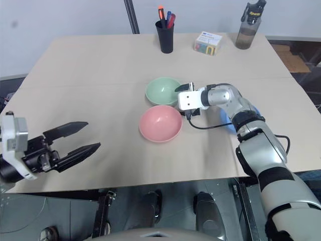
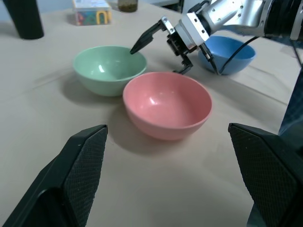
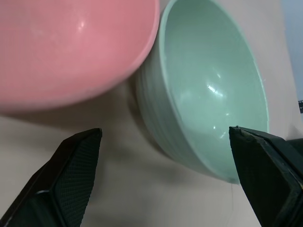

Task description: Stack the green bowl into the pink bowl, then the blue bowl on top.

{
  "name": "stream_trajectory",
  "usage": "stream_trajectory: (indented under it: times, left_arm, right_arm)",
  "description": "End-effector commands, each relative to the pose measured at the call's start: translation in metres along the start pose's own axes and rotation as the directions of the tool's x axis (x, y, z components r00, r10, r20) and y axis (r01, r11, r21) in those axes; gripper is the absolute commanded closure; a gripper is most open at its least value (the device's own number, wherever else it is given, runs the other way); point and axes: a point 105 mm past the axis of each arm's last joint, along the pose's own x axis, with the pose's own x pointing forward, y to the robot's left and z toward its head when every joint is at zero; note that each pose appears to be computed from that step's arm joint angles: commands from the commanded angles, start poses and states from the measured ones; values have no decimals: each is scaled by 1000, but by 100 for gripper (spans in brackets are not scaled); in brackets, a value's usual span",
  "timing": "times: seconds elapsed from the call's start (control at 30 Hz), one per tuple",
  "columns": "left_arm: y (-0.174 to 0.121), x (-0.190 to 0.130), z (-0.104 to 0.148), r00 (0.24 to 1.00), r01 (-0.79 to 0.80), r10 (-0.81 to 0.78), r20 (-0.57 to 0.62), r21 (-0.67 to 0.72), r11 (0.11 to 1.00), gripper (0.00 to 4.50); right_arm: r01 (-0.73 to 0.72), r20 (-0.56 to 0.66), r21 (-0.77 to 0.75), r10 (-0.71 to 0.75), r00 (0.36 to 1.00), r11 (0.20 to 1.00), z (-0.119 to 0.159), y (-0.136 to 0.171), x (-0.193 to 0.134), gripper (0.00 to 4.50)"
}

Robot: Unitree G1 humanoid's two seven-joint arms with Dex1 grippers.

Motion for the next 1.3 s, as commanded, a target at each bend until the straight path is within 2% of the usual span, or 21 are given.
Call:
stream_trajectory:
  times: [0.03, 0.23, 0.27, 0.3, 0.47, 0.57, 0.63, 0.77, 0.87, 0.97, 1.1, 1.23, 1.3]
  left_arm:
    - [-3, -2, 12, 1000, -8, 6, 20, 68, 998, 0]
    - [-5, 2, 12, 999, -8, 6, 39, 62, 998, 0]
    - [-4, 3, 12, 999, -9, 7, 44, 63, 998, 0]
    - [-3, 4, 12, 999, -11, 8, 49, 64, 998, 0]
    - [-1, 8, 11, 998, -10, 6, 59, 66, 998, 0]
    - [3, 11, 11, 997, -18, 13, 70, 83, 996, 0]
    - [5, 12, 10, 997, -18, 12, 75, 81, 997, 0]
    - [8, 16, 9, 997, -6, 0, 78, 81, 997, 0]
    - [9, 20, 9, 997, 12, -19, 81, 86, 996, 0]
    - [9, 24, 11, 996, 38, -45, 82, 88, 995, 0]
    - [5, 25, 11, 993, 96, -101, 61, 90, 991, 0]
    - [0, 26, 11, 986, 156, -160, 50, 87, 984, 0]
    - [-3, 30, 10, 981, 186, -191, 45, 97, 978, 0]
  right_arm:
    - [26, 13, -61, -26, 1000, 998, 9, -14, 0, 137]
    - [40, 12, -111, -39, 999, 993, 13, -19, 1, 369]
    - [45, 16, -125, -43, 999, 991, 14, -21, 0, 428]
    - [49, 20, -140, -47, 999, 989, 16, -24, -2, 448]
    - [77, 57, -170, -68, 996, 982, 25, -40, -14, 448]
    - [44, 209, -69, -28, 978, 997, 46, -51, -36, 448]
    - [-58, 291, -43, 68, 954, 997, 60, -40, -56, 448]
    - [-222, 366, 16, 201, 909, 975, 90, -3, -79, 448]
    - [-271, 363, 64, 230, 903, 960, 101, 15, -80, 448]
    - [-299, 315, 103, 253, 914, 949, 95, 26, -76, 448]
    - [-265, 281, 148, 216, 935, 953, 88, 23, -72, 317]
    - [-142, 279, 212, 80, 957, 967, 90, 7, -81, 139]
    - [-111, 260, 251, 43, 965, 962, 88, 5, -92, 139]
